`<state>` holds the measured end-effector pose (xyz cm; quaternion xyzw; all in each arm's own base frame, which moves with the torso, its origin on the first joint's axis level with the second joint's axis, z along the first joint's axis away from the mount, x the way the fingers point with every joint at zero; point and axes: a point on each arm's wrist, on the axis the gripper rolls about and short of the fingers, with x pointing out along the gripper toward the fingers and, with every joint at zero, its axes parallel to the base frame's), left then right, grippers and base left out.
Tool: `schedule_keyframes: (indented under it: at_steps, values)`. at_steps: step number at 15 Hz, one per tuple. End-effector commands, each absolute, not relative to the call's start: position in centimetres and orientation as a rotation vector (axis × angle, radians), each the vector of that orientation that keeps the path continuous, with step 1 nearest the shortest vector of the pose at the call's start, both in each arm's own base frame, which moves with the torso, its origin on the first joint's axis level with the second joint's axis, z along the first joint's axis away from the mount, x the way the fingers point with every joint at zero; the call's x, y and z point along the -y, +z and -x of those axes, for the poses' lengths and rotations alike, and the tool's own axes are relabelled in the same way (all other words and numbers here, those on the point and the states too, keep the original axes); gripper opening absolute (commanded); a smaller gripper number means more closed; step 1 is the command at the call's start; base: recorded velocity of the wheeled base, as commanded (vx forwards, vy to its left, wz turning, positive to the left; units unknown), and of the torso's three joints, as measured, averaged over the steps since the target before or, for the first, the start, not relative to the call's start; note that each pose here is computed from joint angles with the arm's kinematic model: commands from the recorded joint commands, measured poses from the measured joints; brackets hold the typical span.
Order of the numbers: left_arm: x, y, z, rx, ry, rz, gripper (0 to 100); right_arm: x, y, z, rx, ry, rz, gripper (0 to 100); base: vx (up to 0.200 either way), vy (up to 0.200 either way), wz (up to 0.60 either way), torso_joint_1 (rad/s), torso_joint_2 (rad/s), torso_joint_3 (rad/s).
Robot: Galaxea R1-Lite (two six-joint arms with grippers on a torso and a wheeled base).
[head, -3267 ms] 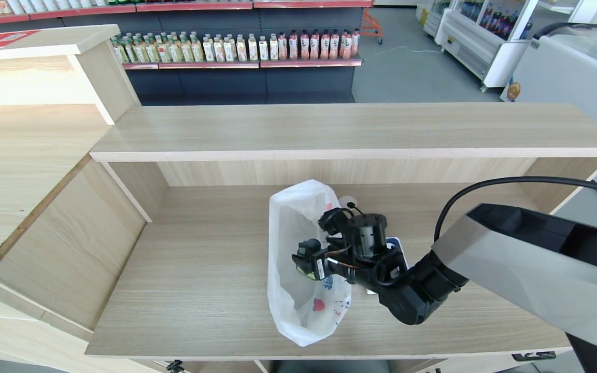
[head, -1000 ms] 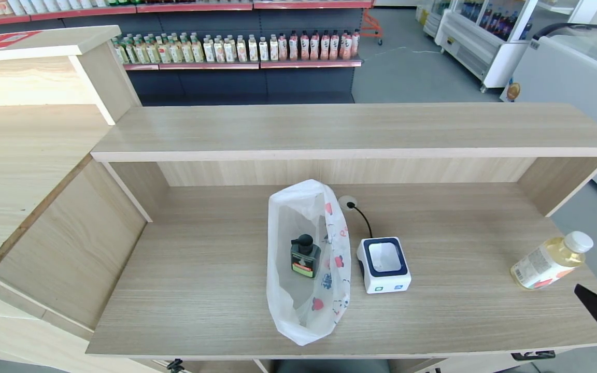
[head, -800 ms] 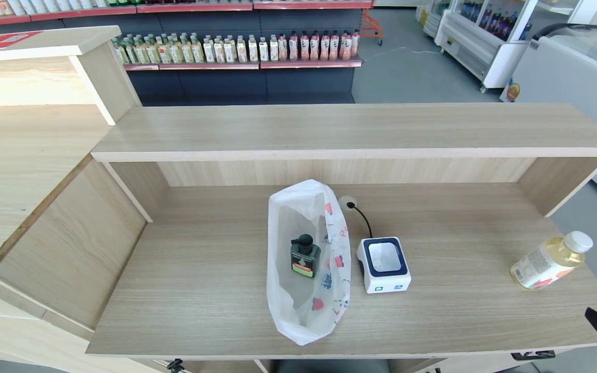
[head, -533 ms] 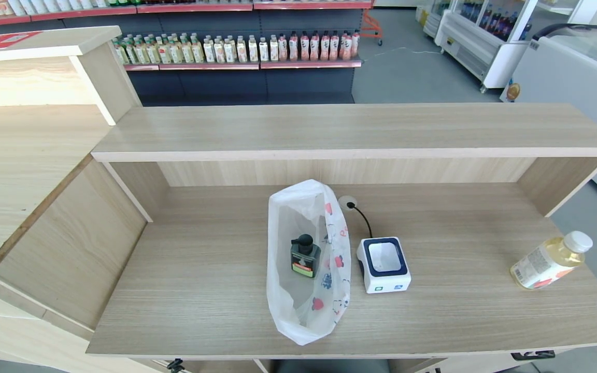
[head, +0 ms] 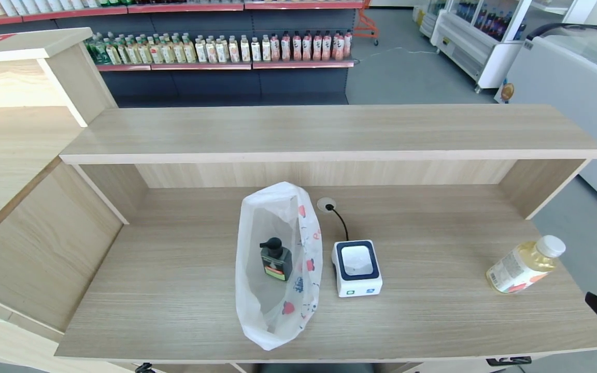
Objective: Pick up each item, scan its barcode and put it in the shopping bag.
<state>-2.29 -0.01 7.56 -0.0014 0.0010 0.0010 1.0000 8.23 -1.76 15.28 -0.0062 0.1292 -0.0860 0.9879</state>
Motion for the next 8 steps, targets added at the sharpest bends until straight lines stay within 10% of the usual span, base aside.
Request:
schedule_keyframes:
  at_steps: [1,8]
  values:
    - [0.0,7.6,2.3,-0.002,0.003,0.005,100,1.9,14.7,-9.1,-0.321,-0.169,0.007,100,-0.2,-0.2,0.0,0.017,0.0,-0.002]
    - [0.0,7.6,2.3,-0.002,0.002,-0.002,100,2.0,14.3,-10.3,-0.379,-0.117,-0.01,100,-0.2,-0.2,0.0,-0.002,0.0,0.003]
